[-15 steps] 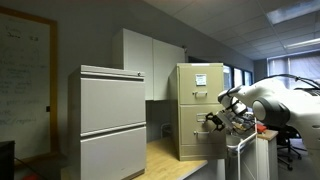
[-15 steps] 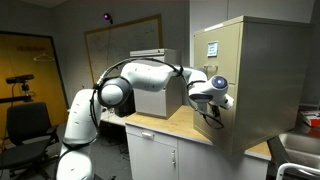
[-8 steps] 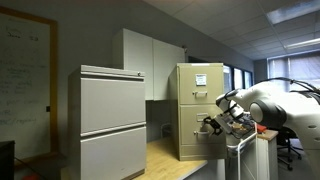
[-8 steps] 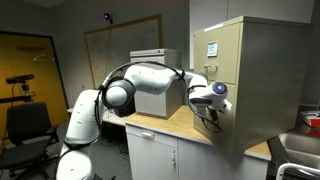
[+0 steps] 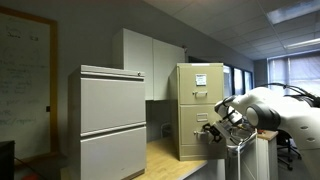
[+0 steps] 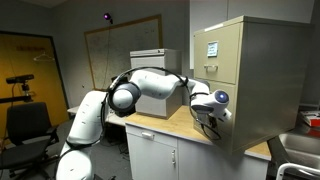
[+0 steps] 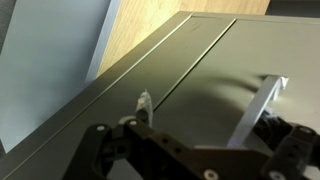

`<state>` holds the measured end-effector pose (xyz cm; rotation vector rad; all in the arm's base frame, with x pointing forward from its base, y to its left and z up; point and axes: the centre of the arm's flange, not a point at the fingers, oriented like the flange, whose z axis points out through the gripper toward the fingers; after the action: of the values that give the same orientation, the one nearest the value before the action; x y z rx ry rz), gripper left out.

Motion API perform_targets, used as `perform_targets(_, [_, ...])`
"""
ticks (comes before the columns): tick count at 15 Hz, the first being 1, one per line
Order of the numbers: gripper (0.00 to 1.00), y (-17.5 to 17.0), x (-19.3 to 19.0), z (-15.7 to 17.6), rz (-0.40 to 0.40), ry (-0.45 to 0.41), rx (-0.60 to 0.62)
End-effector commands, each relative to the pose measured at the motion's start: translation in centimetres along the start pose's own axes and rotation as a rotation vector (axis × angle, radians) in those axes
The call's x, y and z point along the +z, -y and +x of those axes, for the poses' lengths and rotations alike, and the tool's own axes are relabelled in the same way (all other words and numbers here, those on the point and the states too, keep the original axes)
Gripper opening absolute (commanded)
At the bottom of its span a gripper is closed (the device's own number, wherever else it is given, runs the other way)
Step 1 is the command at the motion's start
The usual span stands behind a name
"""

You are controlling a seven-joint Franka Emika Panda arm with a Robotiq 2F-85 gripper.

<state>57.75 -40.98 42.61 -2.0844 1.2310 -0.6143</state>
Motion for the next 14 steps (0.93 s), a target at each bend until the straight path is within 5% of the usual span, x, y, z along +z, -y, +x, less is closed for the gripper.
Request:
perform_targets(1, [0.74,-1.4,0.9,1.3,-0.028,0.002,0.069])
perform_targets(4, [0.64,-1.1,-0.1,0.8,-0.022,0.006,0.099])
perform_targets(11, [0.08,4.1,-4.3,-1.3,-0.038,0.007,0.018])
perform_targets(14, [0.12,5.9,-4.9,-3.0,-0.115,0.028,-0.107])
